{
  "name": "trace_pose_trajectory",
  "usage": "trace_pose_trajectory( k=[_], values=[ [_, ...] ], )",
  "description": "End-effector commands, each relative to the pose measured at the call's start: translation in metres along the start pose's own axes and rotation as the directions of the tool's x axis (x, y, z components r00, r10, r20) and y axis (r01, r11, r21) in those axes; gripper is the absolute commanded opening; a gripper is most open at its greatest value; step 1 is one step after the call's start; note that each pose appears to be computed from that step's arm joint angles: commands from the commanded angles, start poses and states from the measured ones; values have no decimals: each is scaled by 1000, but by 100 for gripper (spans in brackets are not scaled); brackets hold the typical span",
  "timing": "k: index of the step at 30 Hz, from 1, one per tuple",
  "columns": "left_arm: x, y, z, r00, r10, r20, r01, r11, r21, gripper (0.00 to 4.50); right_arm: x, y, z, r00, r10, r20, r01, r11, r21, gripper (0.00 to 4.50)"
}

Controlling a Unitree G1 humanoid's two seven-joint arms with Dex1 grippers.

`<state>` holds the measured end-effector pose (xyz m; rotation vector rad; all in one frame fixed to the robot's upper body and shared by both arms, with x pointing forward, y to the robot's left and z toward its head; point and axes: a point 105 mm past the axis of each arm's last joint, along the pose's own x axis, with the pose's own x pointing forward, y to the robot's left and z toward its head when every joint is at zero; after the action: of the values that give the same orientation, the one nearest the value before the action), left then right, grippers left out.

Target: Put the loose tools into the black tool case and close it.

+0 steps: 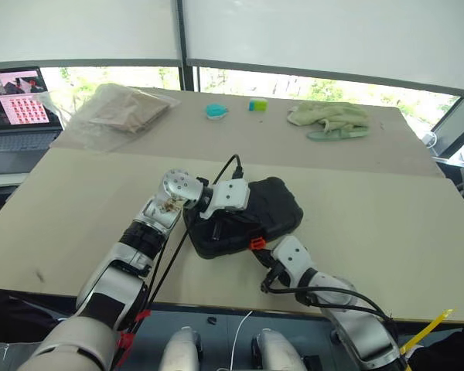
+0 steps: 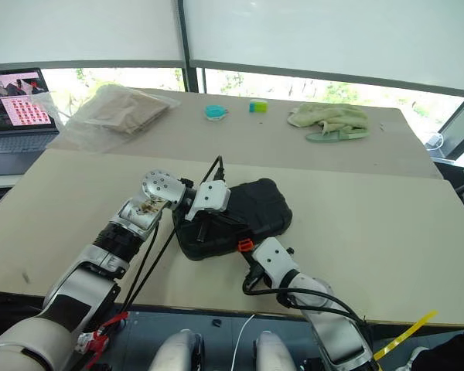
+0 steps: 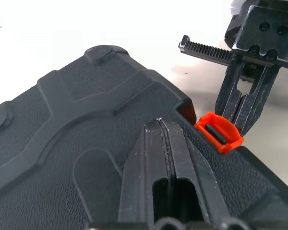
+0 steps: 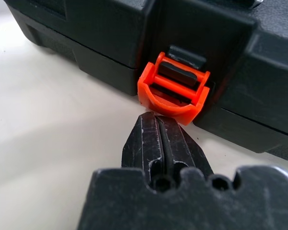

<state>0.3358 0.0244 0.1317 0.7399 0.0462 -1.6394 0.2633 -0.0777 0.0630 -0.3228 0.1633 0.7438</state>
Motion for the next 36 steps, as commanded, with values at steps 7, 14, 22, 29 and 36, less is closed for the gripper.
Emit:
trace_pose_trajectory(
  k=[7,14,22,29,36],
  values=[
    [14,-22,-26,991,-98,-92,93,994,-58,0,-22,-20,65,954,-91,285,126,986,-108,6],
    [13,-20,-27,991,-97,-96,92,994,-60,0,-20,-18,61,965,-76,251,104,990,-98,6],
    [12,-17,-29,991,-88,-101,82,995,-62,0,-19,-24,69,967,-57,247,86,990,-108,6],
    [12,-16,-35,992,-65,-110,57,996,-75,0,-21,-24,80,970,-8,243,31,995,-90,6],
    [5,-14,-43,991,-22,-134,9,995,-95,0,-28,-29,70,985,27,169,-10,995,-100,6]
  ],
)
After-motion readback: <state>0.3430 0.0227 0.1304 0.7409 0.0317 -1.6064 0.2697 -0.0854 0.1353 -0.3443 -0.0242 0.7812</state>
